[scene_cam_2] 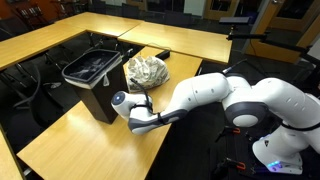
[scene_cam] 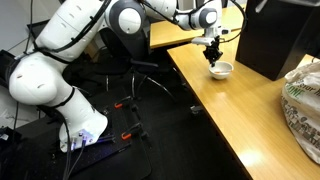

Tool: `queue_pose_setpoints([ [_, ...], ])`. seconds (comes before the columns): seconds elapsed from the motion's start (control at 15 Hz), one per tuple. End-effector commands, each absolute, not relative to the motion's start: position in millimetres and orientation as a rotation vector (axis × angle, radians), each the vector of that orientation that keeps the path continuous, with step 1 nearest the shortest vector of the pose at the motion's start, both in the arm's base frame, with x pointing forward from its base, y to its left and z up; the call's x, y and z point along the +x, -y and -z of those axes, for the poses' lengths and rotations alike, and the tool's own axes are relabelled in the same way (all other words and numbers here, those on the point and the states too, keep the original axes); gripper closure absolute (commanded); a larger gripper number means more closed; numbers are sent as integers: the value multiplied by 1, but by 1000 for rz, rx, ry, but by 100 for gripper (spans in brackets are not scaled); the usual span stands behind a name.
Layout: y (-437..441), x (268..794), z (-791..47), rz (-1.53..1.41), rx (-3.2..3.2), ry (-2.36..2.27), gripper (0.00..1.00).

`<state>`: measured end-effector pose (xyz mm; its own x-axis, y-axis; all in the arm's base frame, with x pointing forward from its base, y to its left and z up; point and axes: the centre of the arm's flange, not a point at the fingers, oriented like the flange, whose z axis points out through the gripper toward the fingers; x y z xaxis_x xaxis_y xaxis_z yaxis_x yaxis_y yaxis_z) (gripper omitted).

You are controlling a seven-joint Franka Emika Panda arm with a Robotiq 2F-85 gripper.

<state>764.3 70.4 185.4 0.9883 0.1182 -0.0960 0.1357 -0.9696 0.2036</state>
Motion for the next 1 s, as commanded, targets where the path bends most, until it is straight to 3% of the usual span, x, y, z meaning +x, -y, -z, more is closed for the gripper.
queue_pose_setpoints([
  [0.0,-104,723,-208,113,2967,-234,97],
  [0.67,-159,688,-184,-40,2915,-166,97],
  [0.73,-159,687,-187,-17,2920,-169,84],
  [0.8,-159,682,-192,24,2926,-157,63],
  [0.93,-158,670,-208,61,2952,-140,50],
])
